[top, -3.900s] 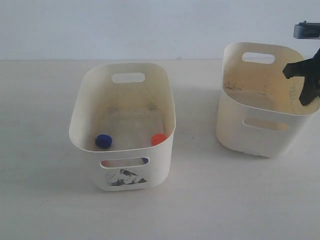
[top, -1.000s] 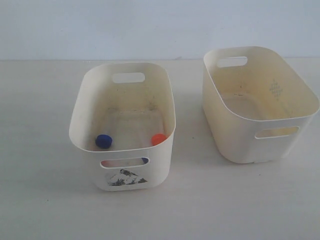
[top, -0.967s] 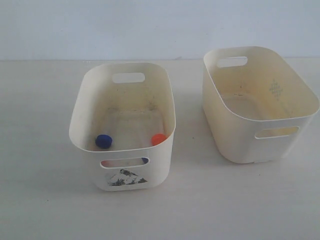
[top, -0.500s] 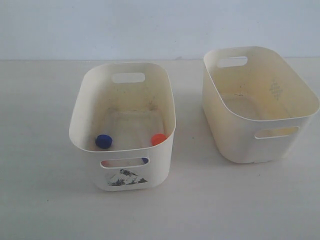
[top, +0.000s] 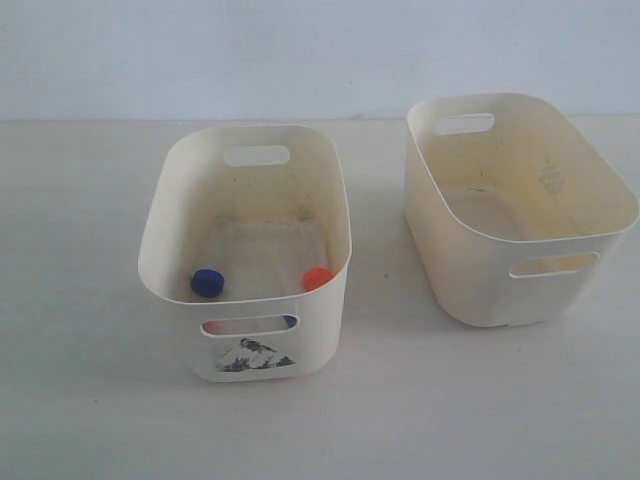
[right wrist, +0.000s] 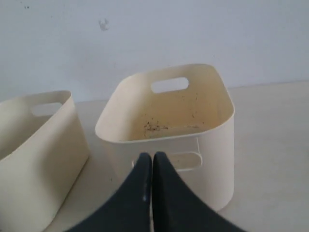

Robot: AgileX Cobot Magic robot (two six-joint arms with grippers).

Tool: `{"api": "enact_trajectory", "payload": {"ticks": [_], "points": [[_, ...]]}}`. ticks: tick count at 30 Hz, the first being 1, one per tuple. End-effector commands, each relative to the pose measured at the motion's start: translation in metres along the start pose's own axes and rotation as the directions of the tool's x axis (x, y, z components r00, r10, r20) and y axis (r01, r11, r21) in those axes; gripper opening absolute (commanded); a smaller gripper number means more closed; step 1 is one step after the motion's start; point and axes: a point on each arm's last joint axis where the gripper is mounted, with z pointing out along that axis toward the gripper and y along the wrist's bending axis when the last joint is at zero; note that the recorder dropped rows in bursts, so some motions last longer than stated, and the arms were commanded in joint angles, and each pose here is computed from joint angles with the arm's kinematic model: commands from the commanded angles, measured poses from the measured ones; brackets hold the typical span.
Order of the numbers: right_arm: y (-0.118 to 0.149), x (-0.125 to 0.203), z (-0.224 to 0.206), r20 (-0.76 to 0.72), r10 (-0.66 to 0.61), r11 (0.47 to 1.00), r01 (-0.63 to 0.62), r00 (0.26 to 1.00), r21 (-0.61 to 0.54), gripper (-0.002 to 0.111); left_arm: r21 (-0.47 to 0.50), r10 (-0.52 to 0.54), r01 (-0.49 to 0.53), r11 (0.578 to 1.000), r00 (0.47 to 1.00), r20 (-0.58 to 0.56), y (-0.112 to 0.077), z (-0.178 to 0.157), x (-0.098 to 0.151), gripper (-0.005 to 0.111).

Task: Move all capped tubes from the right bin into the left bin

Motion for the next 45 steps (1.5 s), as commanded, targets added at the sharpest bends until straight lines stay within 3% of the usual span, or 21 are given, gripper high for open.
{"api": "enact_trajectory", "payload": {"ticks": [1,6,12,19,24,45], "points": [[0.0004,0.012,-0.0007,-0.114,0.008,1.0,-0.008,0.993,0.004,0.0,0.001,-0.018,0.018,1.0,1.0,0.02,0.0,-0.0005,-0.0026,0.004],[0.0009,0.0174,-0.0015,-0.173,0.002,1.0,-0.002,0.985,-0.002,0.0,0.001,-0.018,0.018,1.0,1.0,0.02,0.0,-0.0005,-0.0026,0.004],[0.0013,0.0173,-0.0014,-0.172,0.083,0.997,-0.083,0.982,0.008,0.0,0.001,-0.018,0.018,1.0,1.0,0.02,0.0,-0.0005,-0.0026,0.004],[-0.0076,0.0152,-0.0015,-0.161,-0.164,0.982,0.176,0.973,0.064,0.0,0.001,-0.018,0.018,1.0,1.0,0.02,0.0,-0.0005,-0.0026,0.004],[-0.0052,0.0151,-0.0013,-0.153,-0.091,0.994,0.099,0.984,0.05,0.0,0.001,-0.018,0.018,1.0,1.0,0.02,0.0,-0.0005,-0.0026,0.004],[-0.0052,0.0151,-0.0013,-0.153,-0.091,0.994,0.099,0.984,0.05,0.0,0.001,-0.018,0.018,1.0,1.0,0.02,0.0,-0.0005,-0.0026,0.004]]}}
